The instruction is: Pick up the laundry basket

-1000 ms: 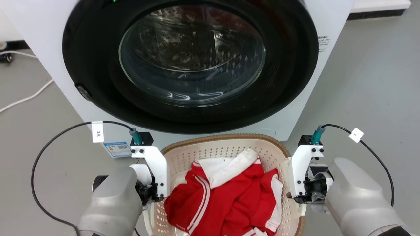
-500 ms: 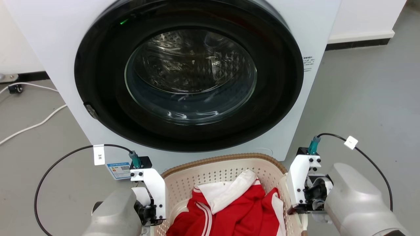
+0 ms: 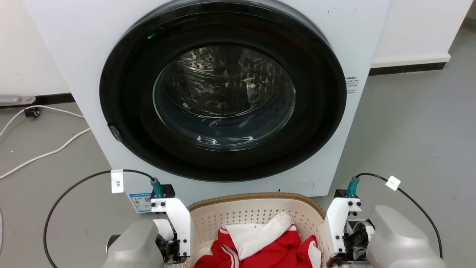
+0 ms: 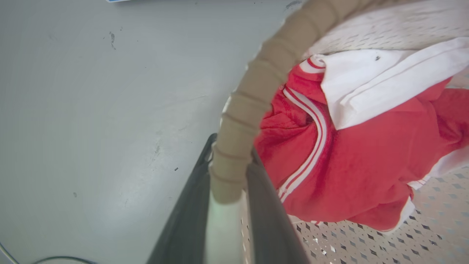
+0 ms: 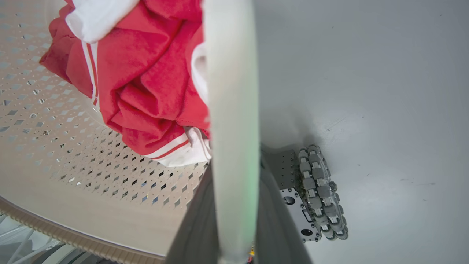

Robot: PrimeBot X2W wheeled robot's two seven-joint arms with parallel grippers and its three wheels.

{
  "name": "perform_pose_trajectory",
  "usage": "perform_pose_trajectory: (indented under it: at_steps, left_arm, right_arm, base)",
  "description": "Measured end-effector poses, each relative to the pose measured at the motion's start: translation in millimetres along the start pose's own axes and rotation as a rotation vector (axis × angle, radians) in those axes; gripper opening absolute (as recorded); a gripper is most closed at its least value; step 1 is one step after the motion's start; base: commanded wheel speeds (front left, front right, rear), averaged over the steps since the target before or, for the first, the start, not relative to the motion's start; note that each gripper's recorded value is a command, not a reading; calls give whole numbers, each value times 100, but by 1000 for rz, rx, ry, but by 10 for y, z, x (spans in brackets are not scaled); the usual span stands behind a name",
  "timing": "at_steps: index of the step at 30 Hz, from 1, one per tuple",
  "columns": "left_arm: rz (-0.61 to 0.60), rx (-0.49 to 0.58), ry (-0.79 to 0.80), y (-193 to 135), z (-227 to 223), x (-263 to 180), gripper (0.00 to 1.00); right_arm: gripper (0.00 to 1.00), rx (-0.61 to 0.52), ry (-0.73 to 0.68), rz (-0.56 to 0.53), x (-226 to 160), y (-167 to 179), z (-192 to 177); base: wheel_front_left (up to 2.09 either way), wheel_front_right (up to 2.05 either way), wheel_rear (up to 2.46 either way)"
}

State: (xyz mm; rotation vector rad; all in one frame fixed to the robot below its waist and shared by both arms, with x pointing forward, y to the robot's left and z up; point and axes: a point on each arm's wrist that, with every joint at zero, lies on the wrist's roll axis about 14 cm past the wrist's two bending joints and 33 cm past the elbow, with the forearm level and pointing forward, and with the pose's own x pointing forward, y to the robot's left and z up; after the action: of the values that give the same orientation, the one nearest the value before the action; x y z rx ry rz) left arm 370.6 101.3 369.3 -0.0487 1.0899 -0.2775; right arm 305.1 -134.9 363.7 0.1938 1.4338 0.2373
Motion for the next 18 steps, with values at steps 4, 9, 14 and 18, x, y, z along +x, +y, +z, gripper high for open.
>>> perform_pose_trajectory:
  at_steps: [4, 9, 14, 18]
  left_arm:
    - [5, -11, 2, 11, -63, -29, 0]
    - [10, -13, -12, 25, -75, -57, 0]
    - [11, -10, -23, 20, -72, -71, 0]
    - [10, -6, -21, 13, -80, -66, 0]
  right_arm:
    - [0, -11, 9, -3, 29, 22, -45]
    - [0, -27, 10, -6, 39, 50, -45]
    - [0, -33, 18, -8, 48, 56, -71]
    - [0, -33, 25, -7, 55, 56, -81]
  base:
    - [0, 0, 0]
    - [0, 0, 0]
    - [0, 0, 0]
    - [0, 0, 0]
